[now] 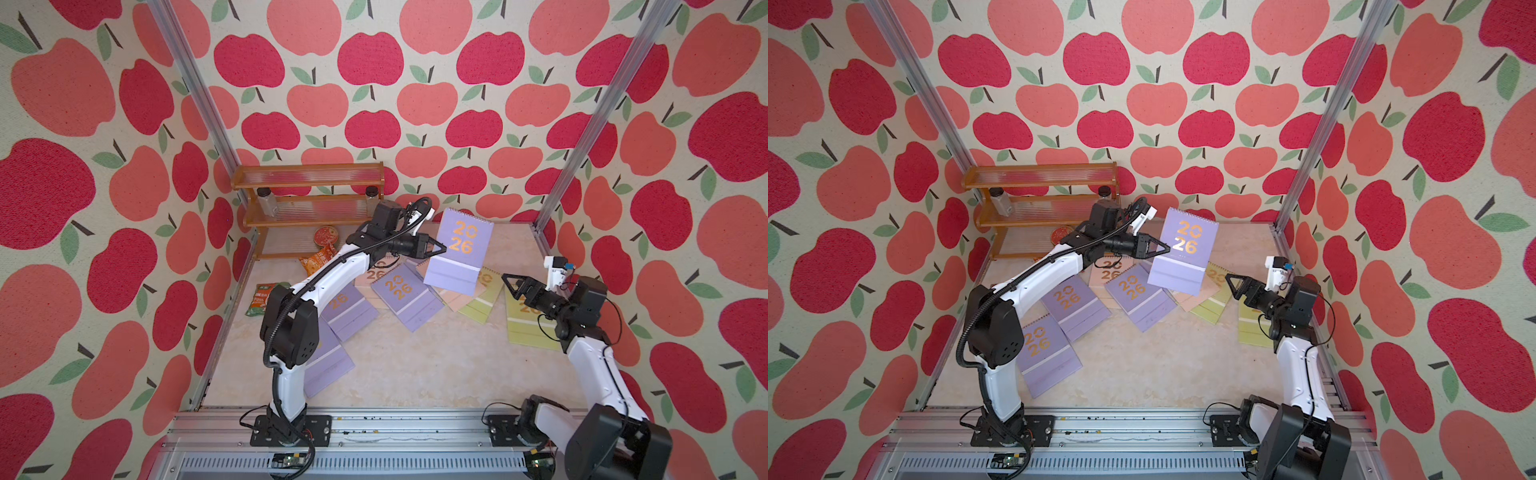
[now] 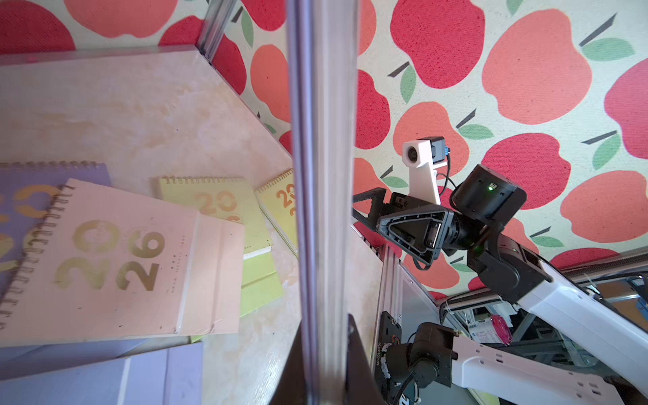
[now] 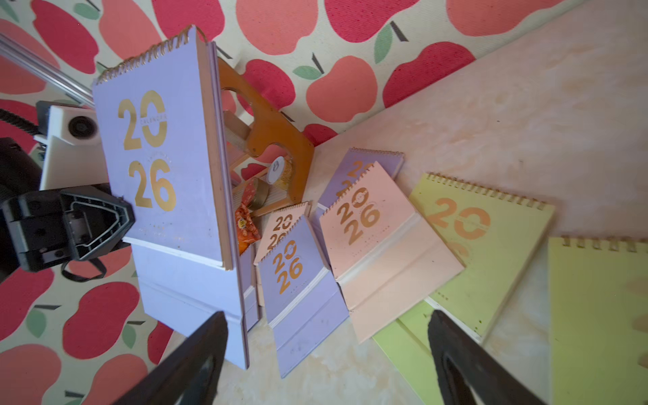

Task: Stack the calendars
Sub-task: Pick up the calendar at the center of the board, then place the calendar at the center of the board.

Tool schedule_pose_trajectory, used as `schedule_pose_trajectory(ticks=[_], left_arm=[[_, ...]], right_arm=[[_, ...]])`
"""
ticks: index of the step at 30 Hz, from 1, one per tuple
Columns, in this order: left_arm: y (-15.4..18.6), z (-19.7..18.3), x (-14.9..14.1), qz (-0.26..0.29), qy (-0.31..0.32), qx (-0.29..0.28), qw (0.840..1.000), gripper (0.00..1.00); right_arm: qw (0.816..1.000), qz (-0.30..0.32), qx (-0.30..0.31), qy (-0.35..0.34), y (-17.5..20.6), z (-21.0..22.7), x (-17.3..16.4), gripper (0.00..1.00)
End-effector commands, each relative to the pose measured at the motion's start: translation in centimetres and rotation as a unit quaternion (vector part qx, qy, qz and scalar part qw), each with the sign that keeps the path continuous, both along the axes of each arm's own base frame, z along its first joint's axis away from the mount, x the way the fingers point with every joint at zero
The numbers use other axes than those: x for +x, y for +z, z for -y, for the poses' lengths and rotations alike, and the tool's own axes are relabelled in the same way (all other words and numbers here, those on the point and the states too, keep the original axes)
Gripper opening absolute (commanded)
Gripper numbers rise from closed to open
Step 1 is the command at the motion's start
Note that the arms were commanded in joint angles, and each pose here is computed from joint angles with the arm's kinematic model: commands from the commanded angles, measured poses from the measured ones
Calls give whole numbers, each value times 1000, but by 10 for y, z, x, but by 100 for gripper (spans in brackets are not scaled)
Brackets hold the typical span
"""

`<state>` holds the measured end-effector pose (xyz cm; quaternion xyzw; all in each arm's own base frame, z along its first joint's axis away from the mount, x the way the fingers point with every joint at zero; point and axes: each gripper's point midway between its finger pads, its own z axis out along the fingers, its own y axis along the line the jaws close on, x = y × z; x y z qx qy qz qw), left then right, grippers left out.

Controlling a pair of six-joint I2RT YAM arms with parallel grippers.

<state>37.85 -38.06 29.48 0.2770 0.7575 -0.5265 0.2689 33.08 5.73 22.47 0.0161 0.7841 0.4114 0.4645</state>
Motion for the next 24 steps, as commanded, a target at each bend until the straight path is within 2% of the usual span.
schedule_pose_trajectory(ticks=[1, 6, 9, 17, 24], left_arm=[[12, -32, -19, 6, -27, -15, 999, 0], [31, -84, -31, 10, -3, -69, 998, 0], [36, -101, -38, 15, 15, -93, 995, 0], [39, -119, -45, 10, 34, -111, 993, 0], [32, -121, -42, 2, 37, -114, 993, 0]], right_arm=[[992, 75, 40, 92, 50, -28, 6, 90], [974, 118, 61, 186, 78, -70, 11, 89], [960, 135, 63, 237, 89, -101, 13, 88], [935, 139, 99, 310, 92, -161, 33, 84], [909, 151, 145, 360, 102, -199, 35, 79]])
